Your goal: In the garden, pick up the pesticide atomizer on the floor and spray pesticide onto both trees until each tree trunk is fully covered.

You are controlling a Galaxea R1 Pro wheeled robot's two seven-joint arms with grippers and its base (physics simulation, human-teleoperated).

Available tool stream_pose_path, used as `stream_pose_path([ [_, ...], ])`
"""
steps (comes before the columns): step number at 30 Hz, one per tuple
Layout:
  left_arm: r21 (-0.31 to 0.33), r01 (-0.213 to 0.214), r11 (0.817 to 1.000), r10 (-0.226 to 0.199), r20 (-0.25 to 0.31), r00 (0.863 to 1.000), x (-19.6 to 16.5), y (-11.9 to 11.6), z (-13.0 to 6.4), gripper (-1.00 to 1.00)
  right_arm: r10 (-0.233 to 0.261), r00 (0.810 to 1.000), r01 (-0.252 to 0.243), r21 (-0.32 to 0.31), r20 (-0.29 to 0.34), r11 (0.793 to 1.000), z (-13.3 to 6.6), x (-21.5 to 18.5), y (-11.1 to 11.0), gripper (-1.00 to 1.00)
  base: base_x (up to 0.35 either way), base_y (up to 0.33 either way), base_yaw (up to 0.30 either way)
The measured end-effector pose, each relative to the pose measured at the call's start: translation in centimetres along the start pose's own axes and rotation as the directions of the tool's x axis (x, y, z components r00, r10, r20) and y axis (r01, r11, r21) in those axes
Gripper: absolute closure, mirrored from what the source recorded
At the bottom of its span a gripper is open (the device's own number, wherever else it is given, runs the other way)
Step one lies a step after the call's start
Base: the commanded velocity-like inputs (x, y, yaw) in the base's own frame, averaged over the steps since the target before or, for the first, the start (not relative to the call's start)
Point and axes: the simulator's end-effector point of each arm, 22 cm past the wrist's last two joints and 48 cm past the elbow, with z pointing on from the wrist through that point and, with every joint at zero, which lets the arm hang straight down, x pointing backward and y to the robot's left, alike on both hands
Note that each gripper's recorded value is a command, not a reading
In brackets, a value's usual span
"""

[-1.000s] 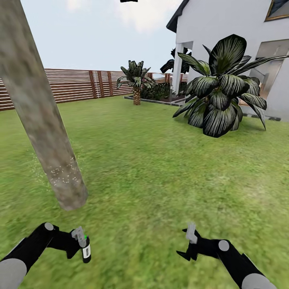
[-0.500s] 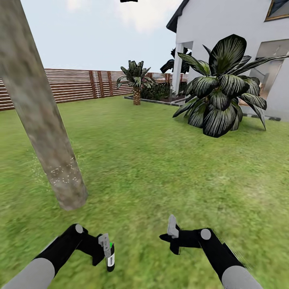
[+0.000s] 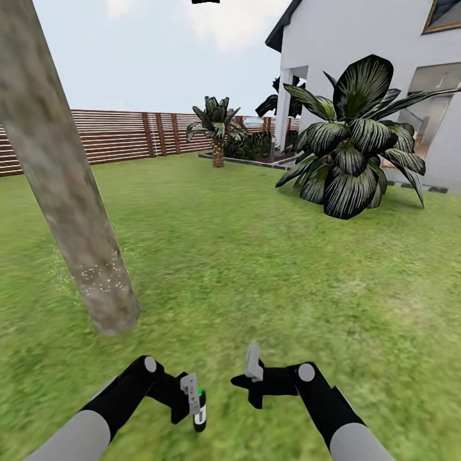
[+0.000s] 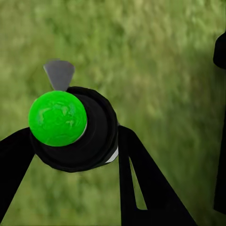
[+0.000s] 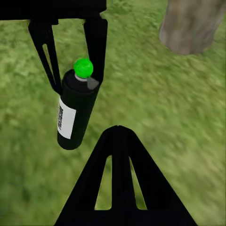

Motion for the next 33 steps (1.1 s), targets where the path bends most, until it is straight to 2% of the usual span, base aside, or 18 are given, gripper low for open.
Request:
stream_pose_path([
  [5, 0.006, -0.015, 1.0, 0.014, 0.018, 1.0, -1.0, -0.3, 0.4, 1.0, -0.001, 1.0, 0.001, -0.004, 0.008, 1.0, 0.3, -0.4, 0.2, 1.0, 0.0, 0.0, 0.0],
  [9, 0.005, -0.078, 0.997, 0.077, 0.054, 0.996, -1.9, -0.4, 0.4, 1.0, -0.002, 1.0, 0.002, -0.006, 0.004, 1.0, 0.3, -0.3, 0.2, 1.0, 0.0, 0.0, 0.0],
  [13, 0.008, -0.094, 0.996, 0.093, 0.071, 0.993, -2.7, -0.6, 0.6, 1.0, -0.026, 0.999, 0.025, -0.021, -0.036, 0.999, 0.3, 0.6, 0.6, 1.0, 0.0, 0.0, 0.0],
  [17, 0.014, -0.112, 0.994, 0.11, 0.091, 0.99, -3.9, -1.1, 1.0, 1.0, -0.03, 0.998, 0.029, -0.023, -0.047, 0.999, 0.2, 0.9, 0.6, 1.0, 0.0, 0.0, 0.0],
  [24, 0.02, -0.122, 0.992, 0.119, 0.107, 0.987, -5.2, -1.5, 1.5, 1.0, -0.03, 0.998, 0.029, -0.022, -0.048, 0.999, 0.2, 0.9, 0.6, 1.0, 0.0, 0.0, 0.0],
  [29, -0.024, -0.117, 0.993, 0.119, 0.121, 0.985, -6.2, -1.0, 2.0, 1.0, -0.03, 0.998, 0.029, -0.022, -0.048, 0.999, 0.2, 0.9, 0.6, 1.0, 0.0, 0.0, 0.0],
  [33, -0.025, -0.118, 0.993, 0.12, 0.127, 0.985, -6.5, -1.1, 2.1, 1.0, -0.03, 0.998, 0.029, -0.022, -0.048, 0.999, 0.2, 0.9, 0.5, 1.0, 0.0, 0.0, 0.0],
])
